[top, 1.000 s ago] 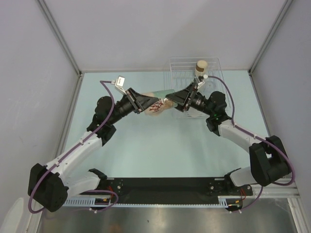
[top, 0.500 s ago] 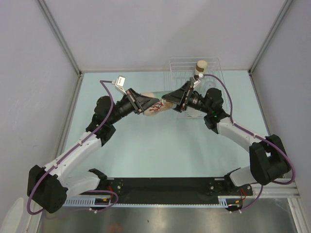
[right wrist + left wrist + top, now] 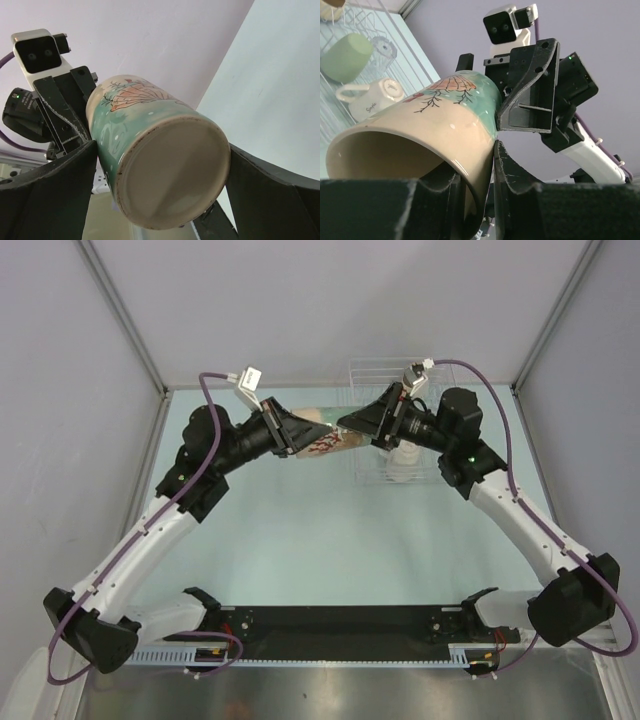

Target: Unload the cups from the dish rack

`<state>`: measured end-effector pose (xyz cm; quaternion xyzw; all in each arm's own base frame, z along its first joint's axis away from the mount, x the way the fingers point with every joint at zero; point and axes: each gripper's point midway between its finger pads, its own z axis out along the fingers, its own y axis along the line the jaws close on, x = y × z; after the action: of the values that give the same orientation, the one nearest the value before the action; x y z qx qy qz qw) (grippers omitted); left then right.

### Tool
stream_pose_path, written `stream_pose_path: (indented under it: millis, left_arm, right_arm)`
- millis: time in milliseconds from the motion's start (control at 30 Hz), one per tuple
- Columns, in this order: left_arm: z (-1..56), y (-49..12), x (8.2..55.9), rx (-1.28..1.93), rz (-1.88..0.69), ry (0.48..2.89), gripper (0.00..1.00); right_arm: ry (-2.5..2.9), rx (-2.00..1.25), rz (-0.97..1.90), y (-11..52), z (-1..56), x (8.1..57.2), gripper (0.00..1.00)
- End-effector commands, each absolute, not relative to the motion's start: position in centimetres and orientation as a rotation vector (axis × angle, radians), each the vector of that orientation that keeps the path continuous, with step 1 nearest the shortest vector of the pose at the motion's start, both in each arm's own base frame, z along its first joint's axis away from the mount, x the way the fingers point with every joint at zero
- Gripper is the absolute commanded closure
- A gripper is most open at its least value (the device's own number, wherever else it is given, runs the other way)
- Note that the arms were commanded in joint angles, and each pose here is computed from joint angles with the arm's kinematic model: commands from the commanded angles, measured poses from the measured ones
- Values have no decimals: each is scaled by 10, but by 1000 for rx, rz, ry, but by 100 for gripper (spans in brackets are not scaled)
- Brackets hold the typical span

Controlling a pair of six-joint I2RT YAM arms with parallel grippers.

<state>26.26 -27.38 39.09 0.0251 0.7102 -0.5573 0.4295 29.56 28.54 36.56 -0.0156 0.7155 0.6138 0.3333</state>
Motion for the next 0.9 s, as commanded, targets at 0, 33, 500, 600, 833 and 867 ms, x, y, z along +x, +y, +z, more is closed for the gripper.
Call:
stream_pose_path:
  millis: [0, 33, 500, 600, 833, 867]
  left_arm:
    - [375, -223, 299, -13, -994, 1818, 100]
    - [381, -223, 300, -17, -1009, 1796, 100]
    - [396, -248, 280, 12, -1296, 1690, 100]
    - [400, -253, 273, 35, -1374, 1628, 100]
    - [416, -259, 256, 102, -1502, 1514, 100]
    - [417, -260, 255, 109, -1508, 1509, 100]
  right_arm:
    - [1865, 95, 1191, 223, 351, 346, 0]
    - [1859, 86, 1201, 224, 353, 346, 0]
    - [1794, -27, 1469, 255, 360, 324, 0]
    - [1767, -42, 1576, 258, 358, 320, 0]
    - [1697, -39, 1737, 260, 365, 312, 0]
    - [1696, -44, 1746, 260, 365, 311, 0]
